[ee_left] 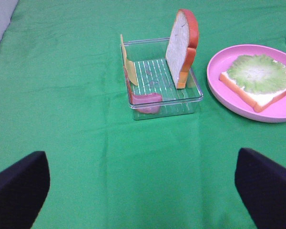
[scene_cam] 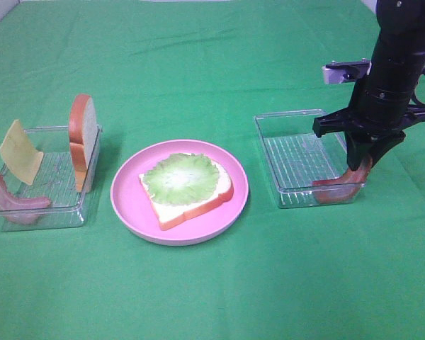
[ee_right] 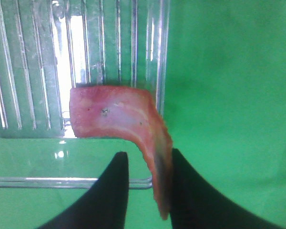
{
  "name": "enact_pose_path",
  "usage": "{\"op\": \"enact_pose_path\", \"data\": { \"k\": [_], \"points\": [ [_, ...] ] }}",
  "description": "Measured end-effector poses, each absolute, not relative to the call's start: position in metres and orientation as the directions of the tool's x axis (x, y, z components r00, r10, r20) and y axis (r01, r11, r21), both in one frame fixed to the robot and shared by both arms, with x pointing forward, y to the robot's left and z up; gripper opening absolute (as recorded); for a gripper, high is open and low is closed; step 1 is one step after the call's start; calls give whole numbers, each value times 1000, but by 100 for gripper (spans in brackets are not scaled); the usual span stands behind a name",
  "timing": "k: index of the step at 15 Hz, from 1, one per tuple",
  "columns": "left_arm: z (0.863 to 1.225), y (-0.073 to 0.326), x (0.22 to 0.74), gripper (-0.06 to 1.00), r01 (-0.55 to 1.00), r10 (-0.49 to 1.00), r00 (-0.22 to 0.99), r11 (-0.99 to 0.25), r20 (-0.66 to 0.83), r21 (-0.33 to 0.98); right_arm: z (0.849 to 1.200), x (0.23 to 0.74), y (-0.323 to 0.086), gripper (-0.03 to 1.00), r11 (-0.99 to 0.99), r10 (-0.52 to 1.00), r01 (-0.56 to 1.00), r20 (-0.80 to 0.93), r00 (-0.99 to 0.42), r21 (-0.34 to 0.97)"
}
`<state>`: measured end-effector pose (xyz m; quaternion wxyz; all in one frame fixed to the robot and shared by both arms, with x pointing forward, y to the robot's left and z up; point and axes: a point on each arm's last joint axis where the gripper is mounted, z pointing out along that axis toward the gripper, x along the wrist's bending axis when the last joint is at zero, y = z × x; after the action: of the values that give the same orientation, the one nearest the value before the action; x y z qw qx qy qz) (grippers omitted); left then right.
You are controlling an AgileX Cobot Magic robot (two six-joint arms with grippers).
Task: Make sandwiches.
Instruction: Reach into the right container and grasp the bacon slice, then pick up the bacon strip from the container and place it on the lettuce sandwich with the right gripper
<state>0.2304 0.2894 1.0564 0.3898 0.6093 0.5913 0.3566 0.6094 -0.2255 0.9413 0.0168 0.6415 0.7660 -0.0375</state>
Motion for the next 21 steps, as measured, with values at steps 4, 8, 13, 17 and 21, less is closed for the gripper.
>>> {"op": "enact_pose_path", "data": {
  "k": [4,8,13,17,21],
  "points": [
    [1056,289,230,99,443,999,46,3,-26,897,941,610,-226,2,164,983,986,-84,-166,-33],
    [1056,289,230,99,443,999,46,3,-26,897,941,610,-227,2,167,981,985,-90,-169,-33],
    [1056,289,230,99,443,999,46,3,-26,897,953,607,-222,2,166,985,986,-38,-166,-5],
    [1056,289,230,99,443,999,46,3,-26,897,981,601,-220,2,149,989,987,4,-150,59],
    [1056,289,230,99,443,999,46,3,-26,897,1013,590,-217,2,158,983,979,69,-168,129]
  ]
}}
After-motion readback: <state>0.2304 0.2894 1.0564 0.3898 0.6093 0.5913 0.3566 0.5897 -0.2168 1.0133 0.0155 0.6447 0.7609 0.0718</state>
